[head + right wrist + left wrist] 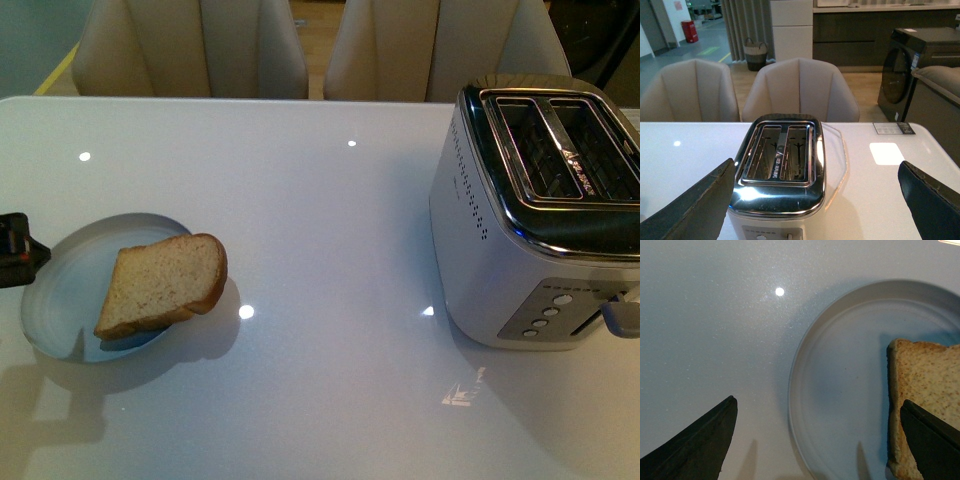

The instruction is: Left arm holds plate, right arm toasts bread

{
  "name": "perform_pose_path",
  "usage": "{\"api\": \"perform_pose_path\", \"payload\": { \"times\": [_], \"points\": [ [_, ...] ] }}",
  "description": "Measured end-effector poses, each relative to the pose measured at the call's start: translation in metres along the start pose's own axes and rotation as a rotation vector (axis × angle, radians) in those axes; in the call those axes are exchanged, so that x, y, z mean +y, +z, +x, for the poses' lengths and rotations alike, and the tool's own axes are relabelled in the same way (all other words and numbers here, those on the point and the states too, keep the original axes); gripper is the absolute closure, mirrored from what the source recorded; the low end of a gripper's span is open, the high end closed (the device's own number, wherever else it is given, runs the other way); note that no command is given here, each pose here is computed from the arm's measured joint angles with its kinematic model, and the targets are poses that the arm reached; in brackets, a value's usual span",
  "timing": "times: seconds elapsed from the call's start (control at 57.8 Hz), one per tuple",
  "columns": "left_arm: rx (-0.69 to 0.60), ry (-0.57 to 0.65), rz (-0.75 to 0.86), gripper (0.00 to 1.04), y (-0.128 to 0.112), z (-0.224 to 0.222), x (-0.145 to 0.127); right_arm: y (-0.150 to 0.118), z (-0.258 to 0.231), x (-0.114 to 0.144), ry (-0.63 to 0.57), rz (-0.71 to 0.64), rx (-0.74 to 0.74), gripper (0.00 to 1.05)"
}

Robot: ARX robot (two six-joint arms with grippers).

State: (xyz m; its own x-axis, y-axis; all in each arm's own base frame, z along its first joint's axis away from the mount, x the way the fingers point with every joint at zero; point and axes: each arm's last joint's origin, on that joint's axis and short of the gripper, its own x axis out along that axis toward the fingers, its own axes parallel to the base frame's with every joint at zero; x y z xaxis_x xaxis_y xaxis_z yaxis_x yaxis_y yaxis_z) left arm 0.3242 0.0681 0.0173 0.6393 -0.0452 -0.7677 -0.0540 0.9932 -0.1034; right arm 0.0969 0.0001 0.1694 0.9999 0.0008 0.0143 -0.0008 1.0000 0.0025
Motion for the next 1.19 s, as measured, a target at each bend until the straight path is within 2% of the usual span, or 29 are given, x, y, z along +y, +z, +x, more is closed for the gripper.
{"api": "perform_pose_path", "payload": {
  "times": [0.346,0.554,0.831,1.194],
  "points": [
    [0.085,0.05,-0.033,0.07,-0.013,0.043,-0.004,0.0,0.0,0.0,0.0,0.0,0.0,0.09],
    [0.117,0.056,-0.044,0.07,-0.02,0.056,-0.004,0.0,0.0,0.0,0.0,0.0,0.0,0.09],
    [0.13,0.067,-0.045,0.09,-0.017,0.061,-0.004,0.0,0.0,0.0,0.0,0.0,0.0,0.09],
    [0.162,0.05,-0.094,0.63,-0.016,0.062,-0.004,0.0,0.0,0.0,0.0,0.0,0.0,0.09]
  ]
}}
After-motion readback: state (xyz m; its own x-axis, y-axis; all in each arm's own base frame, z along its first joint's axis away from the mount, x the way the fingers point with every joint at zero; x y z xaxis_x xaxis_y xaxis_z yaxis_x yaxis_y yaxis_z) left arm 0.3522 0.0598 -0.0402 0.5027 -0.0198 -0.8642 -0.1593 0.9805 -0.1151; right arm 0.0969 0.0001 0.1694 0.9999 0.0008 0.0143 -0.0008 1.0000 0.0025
